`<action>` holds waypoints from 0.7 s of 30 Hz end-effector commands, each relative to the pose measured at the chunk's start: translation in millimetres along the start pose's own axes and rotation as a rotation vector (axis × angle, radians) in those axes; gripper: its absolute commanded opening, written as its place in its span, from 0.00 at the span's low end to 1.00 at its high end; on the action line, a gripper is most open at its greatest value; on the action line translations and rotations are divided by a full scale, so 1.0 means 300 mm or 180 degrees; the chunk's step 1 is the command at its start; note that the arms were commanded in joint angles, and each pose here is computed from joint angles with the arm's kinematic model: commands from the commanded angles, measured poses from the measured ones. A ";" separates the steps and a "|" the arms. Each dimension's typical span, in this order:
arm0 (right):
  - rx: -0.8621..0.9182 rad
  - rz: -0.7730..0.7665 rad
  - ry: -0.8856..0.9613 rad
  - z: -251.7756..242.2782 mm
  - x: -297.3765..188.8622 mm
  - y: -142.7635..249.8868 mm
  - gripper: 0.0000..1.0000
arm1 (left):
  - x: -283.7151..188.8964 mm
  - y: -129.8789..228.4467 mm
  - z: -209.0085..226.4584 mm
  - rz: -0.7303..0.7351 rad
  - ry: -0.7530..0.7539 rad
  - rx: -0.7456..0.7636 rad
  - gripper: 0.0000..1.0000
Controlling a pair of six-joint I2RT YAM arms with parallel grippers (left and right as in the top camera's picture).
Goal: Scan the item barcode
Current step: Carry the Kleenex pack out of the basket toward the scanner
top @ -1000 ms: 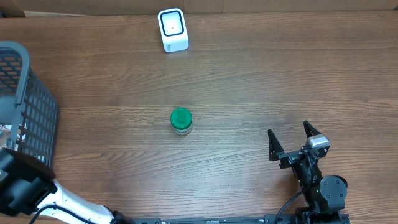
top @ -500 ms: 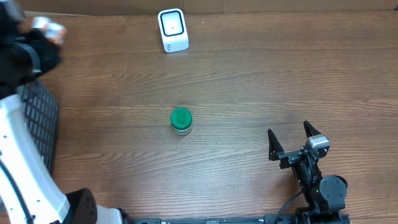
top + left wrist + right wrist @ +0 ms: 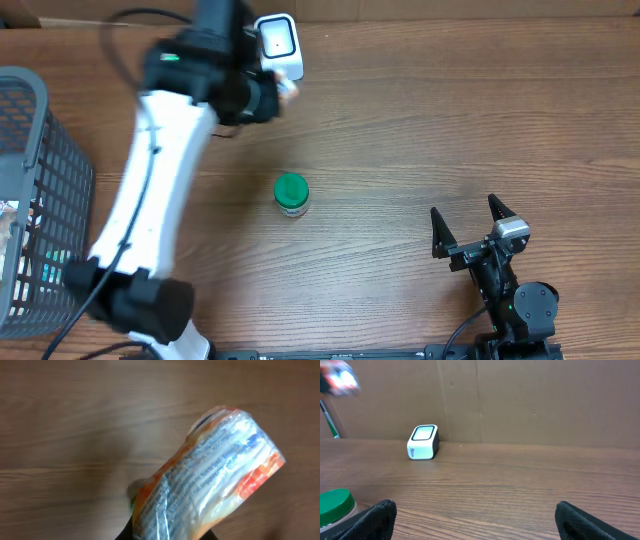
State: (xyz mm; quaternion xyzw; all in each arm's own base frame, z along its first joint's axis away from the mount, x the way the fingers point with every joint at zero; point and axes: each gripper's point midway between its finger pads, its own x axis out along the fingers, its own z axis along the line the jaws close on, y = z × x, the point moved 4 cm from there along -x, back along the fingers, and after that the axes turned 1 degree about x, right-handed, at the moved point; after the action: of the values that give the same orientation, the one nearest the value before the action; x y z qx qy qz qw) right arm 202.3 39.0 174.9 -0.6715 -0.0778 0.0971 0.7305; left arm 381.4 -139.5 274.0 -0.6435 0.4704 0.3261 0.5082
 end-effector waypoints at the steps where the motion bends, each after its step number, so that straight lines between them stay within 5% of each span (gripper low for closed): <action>1: -0.0016 -0.0010 0.0004 0.001 0.000 0.007 1.00 | 0.119 0.047 -0.065 0.0252 0.0001 -0.0027 0.04; 21: -0.0016 -0.0010 0.0005 0.000 0.000 0.007 1.00 | 0.472 0.215 -0.292 0.1054 0.0288 0.0003 0.05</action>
State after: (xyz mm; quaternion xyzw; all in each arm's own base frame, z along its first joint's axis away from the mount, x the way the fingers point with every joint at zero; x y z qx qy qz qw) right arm 202.3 39.1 174.8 -0.6713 -0.0778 0.0974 0.7306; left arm 374.7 -245.4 166.8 -0.5803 0.5672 0.3627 0.4583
